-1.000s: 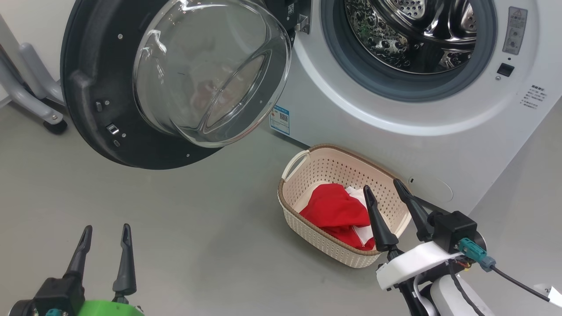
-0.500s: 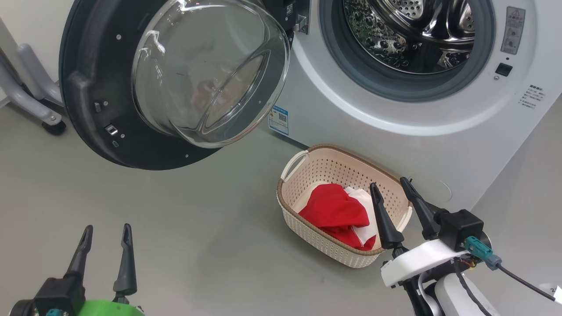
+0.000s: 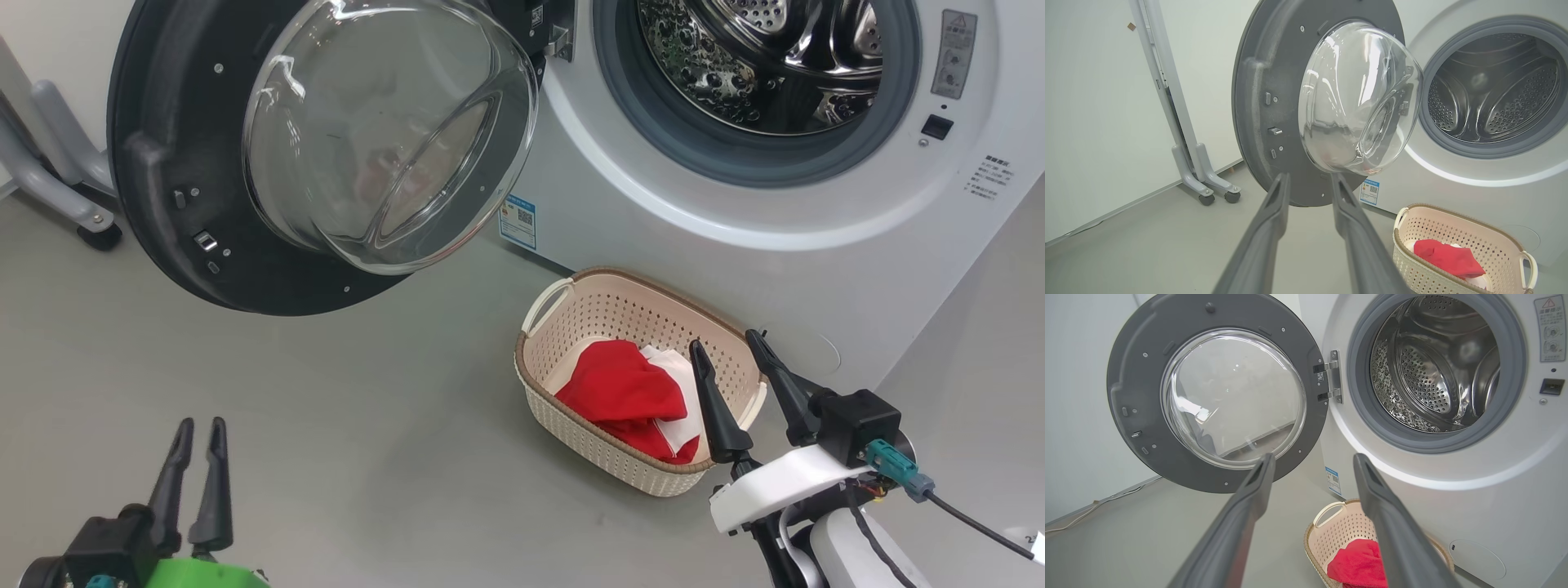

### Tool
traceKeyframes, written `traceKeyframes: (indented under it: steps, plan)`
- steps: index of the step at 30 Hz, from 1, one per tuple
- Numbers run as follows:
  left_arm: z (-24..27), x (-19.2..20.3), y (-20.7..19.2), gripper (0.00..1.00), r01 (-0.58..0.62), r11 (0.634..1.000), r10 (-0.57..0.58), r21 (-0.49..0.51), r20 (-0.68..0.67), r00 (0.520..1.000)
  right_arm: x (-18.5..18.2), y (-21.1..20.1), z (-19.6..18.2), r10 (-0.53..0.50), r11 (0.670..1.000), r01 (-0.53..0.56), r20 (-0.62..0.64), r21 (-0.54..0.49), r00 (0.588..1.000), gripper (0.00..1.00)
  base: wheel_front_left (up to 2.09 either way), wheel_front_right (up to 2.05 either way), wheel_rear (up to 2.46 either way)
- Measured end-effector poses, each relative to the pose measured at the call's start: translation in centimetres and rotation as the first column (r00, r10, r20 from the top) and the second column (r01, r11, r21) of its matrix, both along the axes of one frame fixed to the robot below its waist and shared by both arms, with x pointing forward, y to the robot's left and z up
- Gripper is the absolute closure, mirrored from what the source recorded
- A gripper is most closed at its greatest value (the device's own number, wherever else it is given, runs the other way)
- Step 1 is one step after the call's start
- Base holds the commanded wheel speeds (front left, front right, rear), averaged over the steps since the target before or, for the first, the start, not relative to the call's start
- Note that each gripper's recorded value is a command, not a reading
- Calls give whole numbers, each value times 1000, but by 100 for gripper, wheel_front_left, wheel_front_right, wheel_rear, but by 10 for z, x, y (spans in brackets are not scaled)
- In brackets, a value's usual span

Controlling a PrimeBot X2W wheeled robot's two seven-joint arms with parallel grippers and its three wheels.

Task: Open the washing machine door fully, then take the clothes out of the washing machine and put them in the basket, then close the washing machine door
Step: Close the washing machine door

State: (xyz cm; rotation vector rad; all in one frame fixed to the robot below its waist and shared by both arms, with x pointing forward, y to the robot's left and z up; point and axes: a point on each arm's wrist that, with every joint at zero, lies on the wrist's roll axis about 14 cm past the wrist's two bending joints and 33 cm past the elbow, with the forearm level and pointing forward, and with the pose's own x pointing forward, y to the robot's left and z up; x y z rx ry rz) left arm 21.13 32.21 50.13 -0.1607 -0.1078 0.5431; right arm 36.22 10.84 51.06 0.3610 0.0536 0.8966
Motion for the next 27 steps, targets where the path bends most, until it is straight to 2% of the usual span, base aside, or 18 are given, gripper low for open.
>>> traceKeyframes:
  steps: [7, 12, 21, 23, 27]
  plan:
    - [2, 3, 1, 100, 0, 1000, 0, -6, 2, 1000, 5, -2, -8, -6, 1000, 6, -19, -3, 1000, 0, 0, 0, 0]
    - [12, 4, 11, 100, -15, 999, 15, 32, 7, 1000, 12, -7, -17, -16, 1000, 16, -33, -14, 999, 0, 0, 0, 0]
    - [72, 19, 59, 100, -77, 982, 60, 170, 107, 992, 28, -17, -38, -38, 998, 35, -54, -48, 998, 0, 0, 0, 0]
    - [94, 23, 77, 100, -95, 965, 67, 244, 120, 990, 31, -19, -47, -35, 998, 31, -65, -61, 997, 0, 0, 0, 0]
    - [129, 25, 105, 100, -140, 934, 93, 329, 154, 984, 36, -21, -57, -34, 997, 28, -76, -68, 997, 0, 0, 0, 0]
